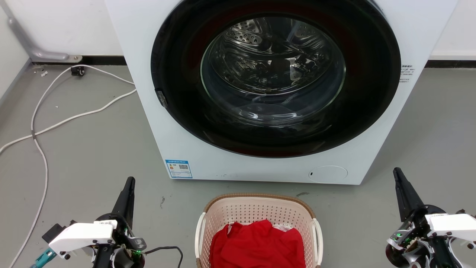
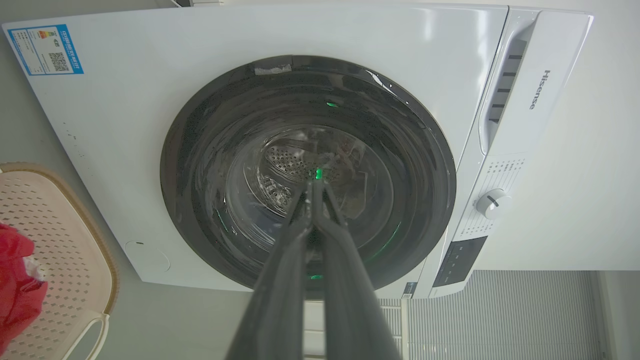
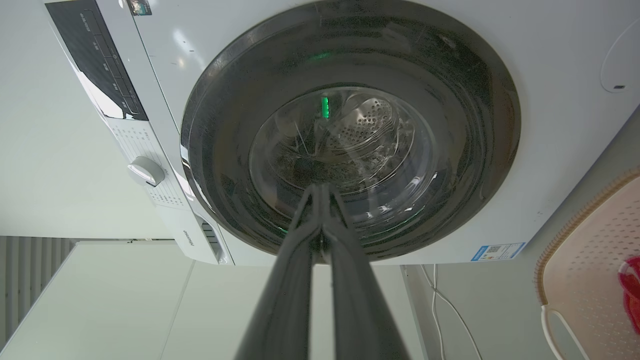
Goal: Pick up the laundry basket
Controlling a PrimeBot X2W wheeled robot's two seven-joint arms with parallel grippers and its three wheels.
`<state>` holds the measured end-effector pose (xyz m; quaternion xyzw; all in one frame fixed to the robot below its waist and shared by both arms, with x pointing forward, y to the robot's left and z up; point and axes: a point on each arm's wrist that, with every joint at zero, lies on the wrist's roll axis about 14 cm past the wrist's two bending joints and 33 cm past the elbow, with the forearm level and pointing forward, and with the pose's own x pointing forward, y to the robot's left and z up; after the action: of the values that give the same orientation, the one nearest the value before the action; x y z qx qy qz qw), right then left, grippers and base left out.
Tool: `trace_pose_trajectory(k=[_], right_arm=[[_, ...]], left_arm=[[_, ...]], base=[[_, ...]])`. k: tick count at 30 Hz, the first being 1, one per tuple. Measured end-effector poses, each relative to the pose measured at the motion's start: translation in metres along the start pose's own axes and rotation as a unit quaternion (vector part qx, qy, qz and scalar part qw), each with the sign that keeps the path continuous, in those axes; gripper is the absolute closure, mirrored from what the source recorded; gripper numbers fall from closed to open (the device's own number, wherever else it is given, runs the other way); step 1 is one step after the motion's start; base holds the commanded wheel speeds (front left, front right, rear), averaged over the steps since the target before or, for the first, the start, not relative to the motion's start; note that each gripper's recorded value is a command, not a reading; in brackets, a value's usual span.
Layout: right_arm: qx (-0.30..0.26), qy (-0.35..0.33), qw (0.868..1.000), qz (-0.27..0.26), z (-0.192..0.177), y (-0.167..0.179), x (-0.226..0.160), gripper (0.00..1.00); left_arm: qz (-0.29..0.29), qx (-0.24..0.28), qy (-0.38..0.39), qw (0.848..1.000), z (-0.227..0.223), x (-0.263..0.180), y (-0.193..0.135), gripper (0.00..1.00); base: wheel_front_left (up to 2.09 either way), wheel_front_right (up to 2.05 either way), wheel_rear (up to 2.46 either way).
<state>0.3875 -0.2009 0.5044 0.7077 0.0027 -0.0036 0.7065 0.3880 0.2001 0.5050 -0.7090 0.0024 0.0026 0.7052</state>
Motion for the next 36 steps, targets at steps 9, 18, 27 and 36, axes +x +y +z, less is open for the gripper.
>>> trace_pose_trajectory(k=[9,18,27,36], right_arm=[[0.000,0.000,1.000,0.000,0.0002,-0.0001,0.0000,1.00],[0.000,0.000,1.000,0.000,-0.0001,-0.0001,0.0000,1.00],[0.000,0.000,1.000,0.000,0.0000,-0.0001,0.0000,1.00],[0.001,0.000,1.000,0.000,0.0000,-0.0001,0.0000,1.00]], left_arm=[[0.000,0.000,0.000,1.000,0.0001,0.0000,0.0000,1.00],[0.000,0.000,0.001,1.000,-0.0002,0.0000,0.0000,1.00],[0.000,0.001,0.001,1.000,-0.0003,0.0000,0.0001,1.00],[0.000,0.001,0.001,1.000,-0.0003,0.0000,0.0001,1.00]], base=[[0.00,0.00,0.00],[0.00,0.00,0.00],[0.00,0.00,0.00],[0.00,0.00,0.00]])
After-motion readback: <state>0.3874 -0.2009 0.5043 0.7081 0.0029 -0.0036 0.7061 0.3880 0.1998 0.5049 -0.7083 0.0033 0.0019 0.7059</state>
